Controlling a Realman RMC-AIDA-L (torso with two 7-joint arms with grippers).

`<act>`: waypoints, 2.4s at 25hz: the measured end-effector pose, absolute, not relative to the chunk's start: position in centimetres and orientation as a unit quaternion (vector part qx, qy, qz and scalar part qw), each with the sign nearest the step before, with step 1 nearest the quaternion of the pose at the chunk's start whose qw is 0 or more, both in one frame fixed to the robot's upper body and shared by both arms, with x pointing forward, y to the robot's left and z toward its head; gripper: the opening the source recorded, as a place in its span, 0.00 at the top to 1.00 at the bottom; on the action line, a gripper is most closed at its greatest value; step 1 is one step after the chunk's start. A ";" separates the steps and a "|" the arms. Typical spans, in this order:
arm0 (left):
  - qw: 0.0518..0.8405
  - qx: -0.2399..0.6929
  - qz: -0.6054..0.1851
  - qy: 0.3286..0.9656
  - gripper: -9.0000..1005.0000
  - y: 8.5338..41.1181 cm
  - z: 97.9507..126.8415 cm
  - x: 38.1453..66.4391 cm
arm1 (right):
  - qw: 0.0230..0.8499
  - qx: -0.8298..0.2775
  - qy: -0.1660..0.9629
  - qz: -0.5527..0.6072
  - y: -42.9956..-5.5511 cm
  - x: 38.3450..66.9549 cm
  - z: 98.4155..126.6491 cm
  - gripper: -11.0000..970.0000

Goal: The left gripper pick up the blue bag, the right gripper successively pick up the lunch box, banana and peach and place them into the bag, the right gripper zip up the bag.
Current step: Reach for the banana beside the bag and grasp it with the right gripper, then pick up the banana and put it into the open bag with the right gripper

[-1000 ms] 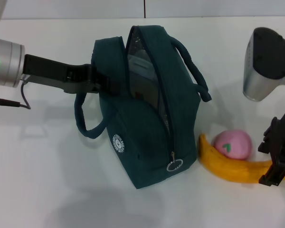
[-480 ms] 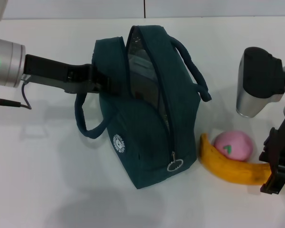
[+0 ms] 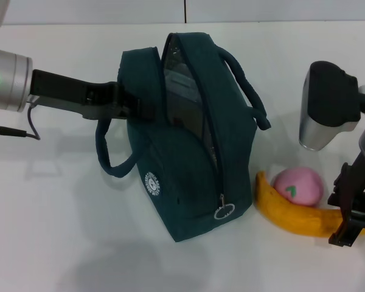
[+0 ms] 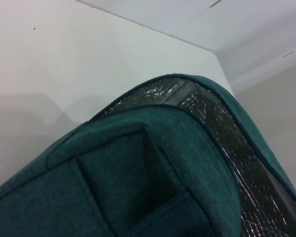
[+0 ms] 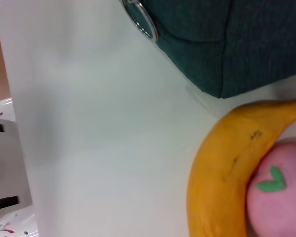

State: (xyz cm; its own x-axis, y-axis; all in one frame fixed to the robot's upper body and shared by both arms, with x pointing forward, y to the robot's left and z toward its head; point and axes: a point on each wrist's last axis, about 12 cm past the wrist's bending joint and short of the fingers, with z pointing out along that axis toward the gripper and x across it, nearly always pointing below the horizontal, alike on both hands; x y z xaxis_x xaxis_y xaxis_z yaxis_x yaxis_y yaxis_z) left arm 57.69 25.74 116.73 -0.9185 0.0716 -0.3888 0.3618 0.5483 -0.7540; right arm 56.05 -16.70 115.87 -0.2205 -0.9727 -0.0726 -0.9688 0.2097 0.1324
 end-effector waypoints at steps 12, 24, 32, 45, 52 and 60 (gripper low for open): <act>0.159 0.125 -0.457 0.866 0.96 25.8 116.8 57.7 | 0.010 0.635 -0.769 -0.078 -15.9 55.9 115.6 0.28; 0.160 0.126 -0.457 0.866 0.96 25.8 116.8 57.7 | 0.010 0.637 -0.766 -0.083 -15.6 55.8 115.4 0.55; 0.160 0.127 -0.457 0.866 0.96 25.8 116.7 57.7 | 0.017 0.647 -0.759 -0.078 -15.5 55.5 115.3 0.56; 0.159 0.120 -0.456 0.868 0.96 26.3 116.4 57.4 | 0.010 0.626 -0.770 -0.126 -18.7 55.0 118.9 0.57; 0.158 0.119 -0.456 0.867 0.96 26.3 116.3 57.3 | -0.046 0.572 -0.796 -0.192 -23.2 55.6 121.5 0.57; 0.165 0.117 -0.469 0.860 0.96 26.3 116.6 57.3 | -0.176 0.507 -0.799 -0.271 -27.3 56.3 124.6 0.57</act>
